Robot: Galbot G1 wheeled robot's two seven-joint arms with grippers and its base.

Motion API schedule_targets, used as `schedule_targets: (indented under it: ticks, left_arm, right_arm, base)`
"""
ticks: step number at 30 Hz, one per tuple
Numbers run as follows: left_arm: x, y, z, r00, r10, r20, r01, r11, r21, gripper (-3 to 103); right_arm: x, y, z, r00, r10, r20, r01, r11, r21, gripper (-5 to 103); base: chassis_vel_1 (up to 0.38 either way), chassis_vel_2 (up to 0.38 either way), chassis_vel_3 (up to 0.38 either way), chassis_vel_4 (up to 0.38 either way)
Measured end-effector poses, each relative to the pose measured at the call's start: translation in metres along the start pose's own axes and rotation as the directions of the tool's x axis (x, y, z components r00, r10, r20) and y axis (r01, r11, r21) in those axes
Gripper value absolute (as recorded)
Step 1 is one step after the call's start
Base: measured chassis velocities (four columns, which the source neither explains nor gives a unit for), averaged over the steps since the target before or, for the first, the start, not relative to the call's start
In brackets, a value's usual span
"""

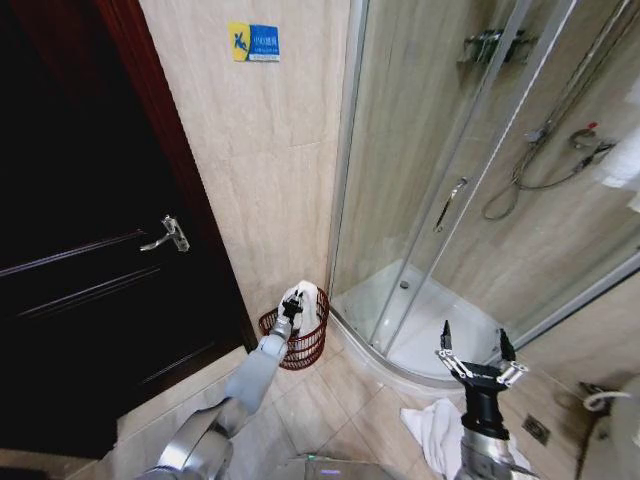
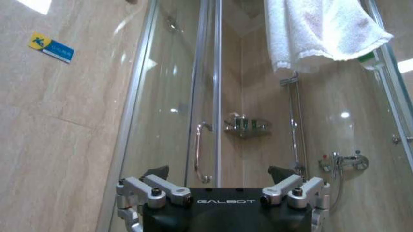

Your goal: Discard the used towel into the hamper.

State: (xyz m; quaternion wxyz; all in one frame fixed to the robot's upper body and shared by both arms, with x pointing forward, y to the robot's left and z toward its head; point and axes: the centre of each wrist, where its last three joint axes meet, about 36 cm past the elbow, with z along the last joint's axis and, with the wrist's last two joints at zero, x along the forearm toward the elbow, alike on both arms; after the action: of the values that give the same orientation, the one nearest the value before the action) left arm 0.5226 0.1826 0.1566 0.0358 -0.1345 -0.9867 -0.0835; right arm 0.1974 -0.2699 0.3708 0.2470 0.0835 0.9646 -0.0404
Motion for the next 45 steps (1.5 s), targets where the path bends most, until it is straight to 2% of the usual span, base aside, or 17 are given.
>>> schedule_targets:
  ticks: [3,11,15,18,20,21,24,25,27,30,34,40,45]
  left_arm:
    - [0.005,-0.006,0.012,0.999,0.006,-0.046,-0.006,1.0,0.013,6]
    - [0.009,-0.009,0.024,0.994,0.037,-0.102,-0.037,0.999,0.003,6]
    - [0.019,-0.012,0.036,0.983,0.081,-0.166,-0.086,0.996,-0.026,6]
    - [0.025,-0.012,0.042,0.977,0.099,-0.187,-0.109,0.993,-0.041,6]
    - [0.035,-0.004,0.051,0.968,0.129,-0.216,-0.149,0.986,-0.077,6]
    - [0.035,-0.004,0.051,0.968,0.129,-0.216,-0.149,0.986,-0.077,6]
    - [0.047,0.022,0.06,0.957,0.139,-0.254,-0.176,0.975,-0.132,6]
    - [0.047,0.022,0.06,0.957,0.139,-0.254,-0.176,0.975,-0.132,6]
    - [0.049,0.035,0.062,0.954,0.136,-0.268,-0.182,0.971,-0.156,6]
    - [0.047,0.037,0.061,0.954,0.13,-0.269,-0.177,0.972,-0.157,6]
    - [0.041,0.029,0.057,0.957,0.125,-0.263,-0.165,0.977,-0.136,6]
    - [0.027,-0.005,0.046,0.965,0.129,-0.227,-0.15,0.986,-0.078,6]
    - [0.031,-0.029,0.047,0.964,0.122,-0.238,-0.134,0.99,-0.034,6]
  right_arm:
    - [0.001,-0.001,0.0,1.0,0.003,0.004,-0.003,1.0,0.0,100]
    - [0.001,-0.001,0.001,1.0,0.002,0.022,-0.002,1.0,-0.016,100]
    - [-0.008,0.001,-0.001,0.998,-0.002,0.057,0.003,1.0,-0.027,100]
    - [-0.014,0.006,-0.002,0.997,0.0,0.076,0.004,0.999,-0.054,100]
    - [-0.019,0.011,-0.001,0.996,-0.006,0.091,0.013,0.997,-0.077,100]
    - [-0.019,0.011,-0.001,0.996,-0.006,0.091,0.013,0.997,-0.077,100]
    - [-0.019,0.012,0.004,0.994,-0.017,0.105,0.025,0.997,-0.079,100]
    - [-0.019,0.012,0.004,0.994,-0.017,0.105,0.025,0.997,-0.079,100]
    - [-0.014,0.014,0.007,0.994,-0.017,0.107,0.027,0.996,-0.086,100]
    - [-0.01,0.015,0.01,0.994,-0.03,0.107,0.04,0.995,-0.089,100]
    - [-0.008,0.017,0.01,0.992,-0.061,0.107,0.07,0.994,-0.087,100]
    - [-0.015,0.014,-0.001,0.989,-0.093,0.112,0.102,0.992,-0.07,100]
    - [-0.021,0.014,-0.014,0.988,-0.104,0.113,0.111,0.992,-0.06,100]
  base:
    - [0.0,0.0,0.0,0.0]
    - [0.0,0.0,0.0,0.0]
    - [0.0,0.0,0.0,0.0]
    - [0.0,0.0,0.0,0.0]
    - [0.0,0.0,0.0,0.0]
    - [0.0,0.0,0.0,0.0]
    - [0.0,0.0,0.0,0.0]
    - [0.0,0.0,0.0,0.0]
    - [0.0,0.0,0.0,0.0]
    - [0.0,0.0,0.0,0.0]
    - [0.0,0.0,0.0,0.0]
    - [0.0,0.0,0.0,0.0]
    - [0.0,0.0,0.0,0.0]
